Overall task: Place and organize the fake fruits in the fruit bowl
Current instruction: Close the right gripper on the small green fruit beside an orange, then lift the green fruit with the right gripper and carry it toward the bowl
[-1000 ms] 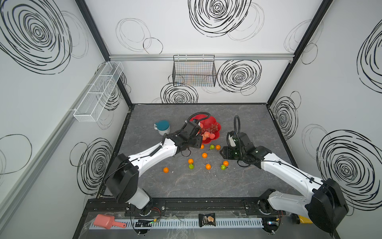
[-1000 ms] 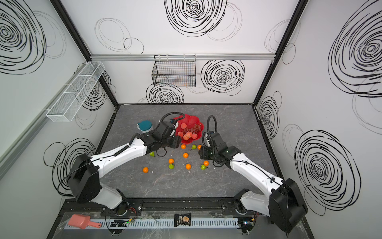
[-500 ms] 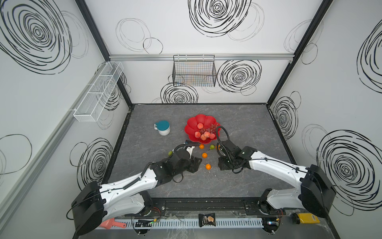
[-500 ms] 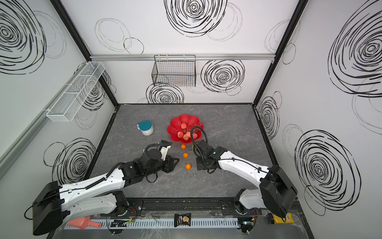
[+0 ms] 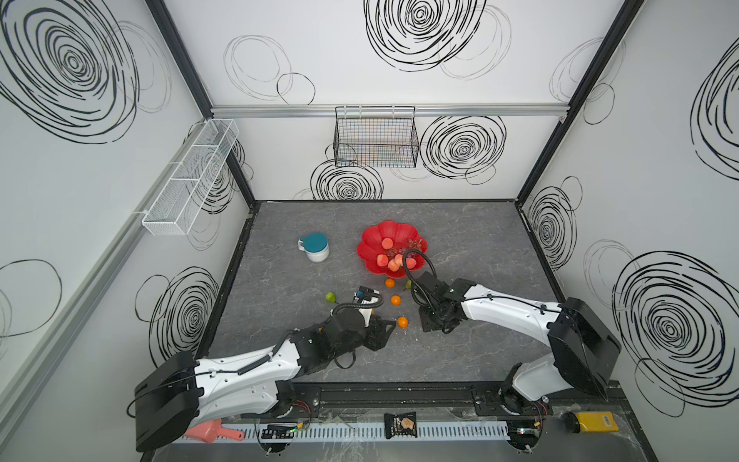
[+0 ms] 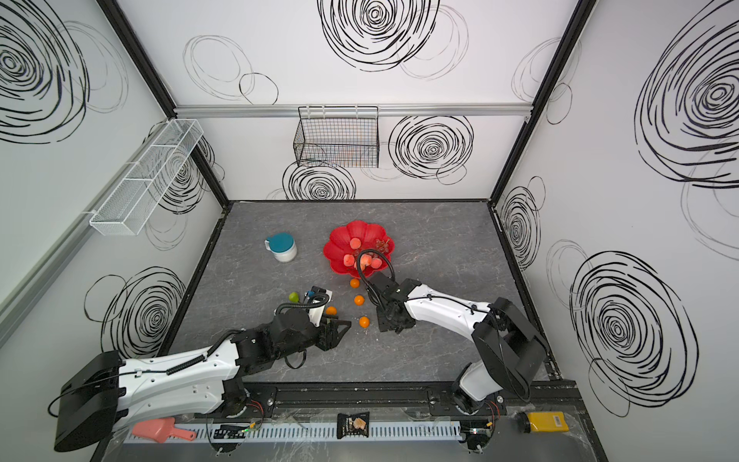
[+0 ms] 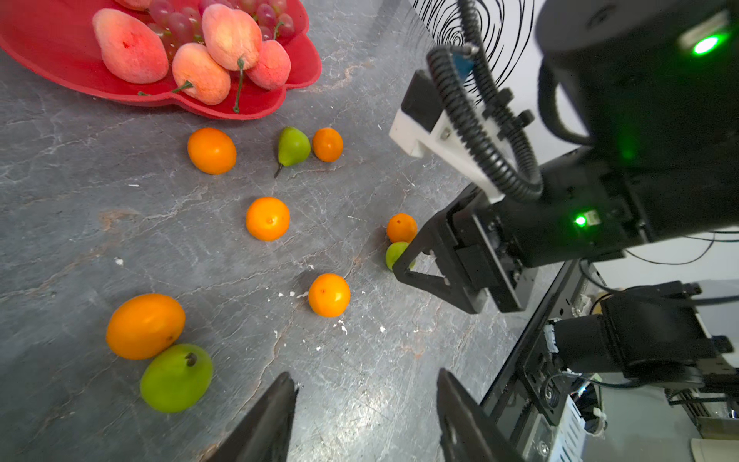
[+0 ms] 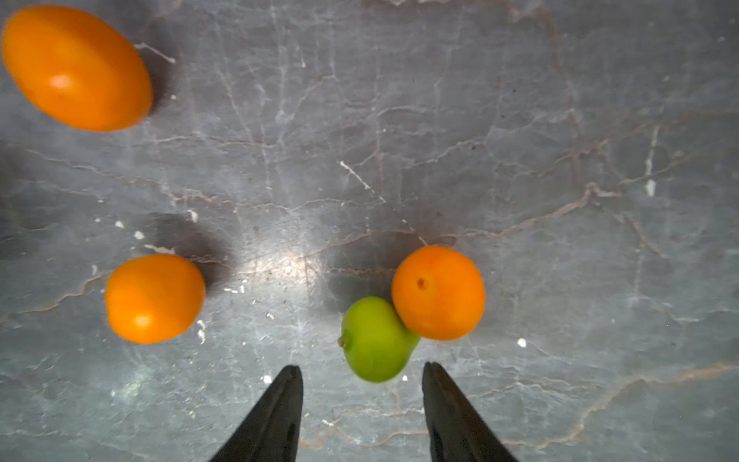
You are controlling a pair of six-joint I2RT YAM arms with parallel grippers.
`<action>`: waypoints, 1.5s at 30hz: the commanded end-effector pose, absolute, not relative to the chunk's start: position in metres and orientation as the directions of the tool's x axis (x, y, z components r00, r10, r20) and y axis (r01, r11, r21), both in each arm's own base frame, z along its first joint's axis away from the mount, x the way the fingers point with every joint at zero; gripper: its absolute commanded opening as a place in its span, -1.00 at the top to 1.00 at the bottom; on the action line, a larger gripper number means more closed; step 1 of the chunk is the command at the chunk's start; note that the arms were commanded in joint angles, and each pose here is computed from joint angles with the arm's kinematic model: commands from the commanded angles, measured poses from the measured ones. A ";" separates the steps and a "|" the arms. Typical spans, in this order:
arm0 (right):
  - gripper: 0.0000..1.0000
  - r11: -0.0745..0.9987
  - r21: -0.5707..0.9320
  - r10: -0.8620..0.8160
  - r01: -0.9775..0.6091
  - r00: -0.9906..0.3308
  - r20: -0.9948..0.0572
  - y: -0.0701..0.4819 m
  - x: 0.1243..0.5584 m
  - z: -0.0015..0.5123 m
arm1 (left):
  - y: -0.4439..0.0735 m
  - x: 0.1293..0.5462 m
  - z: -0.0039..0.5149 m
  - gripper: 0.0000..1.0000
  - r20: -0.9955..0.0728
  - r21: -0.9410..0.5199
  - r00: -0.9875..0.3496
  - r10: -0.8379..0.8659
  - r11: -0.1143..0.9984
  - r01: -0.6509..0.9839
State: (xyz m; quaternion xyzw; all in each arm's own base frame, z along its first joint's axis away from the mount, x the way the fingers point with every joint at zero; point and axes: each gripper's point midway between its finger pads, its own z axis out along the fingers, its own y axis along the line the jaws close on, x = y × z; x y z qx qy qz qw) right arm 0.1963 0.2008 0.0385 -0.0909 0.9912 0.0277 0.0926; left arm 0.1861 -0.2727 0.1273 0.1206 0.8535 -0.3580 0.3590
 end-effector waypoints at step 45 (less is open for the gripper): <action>0.25 0.974 -0.051 -0.227 -0.222 -0.959 -0.172 0.207 0.212 0.020 | -0.268 0.200 0.135 -0.23 -0.704 -0.552 -0.700 -0.116 0.709 0.438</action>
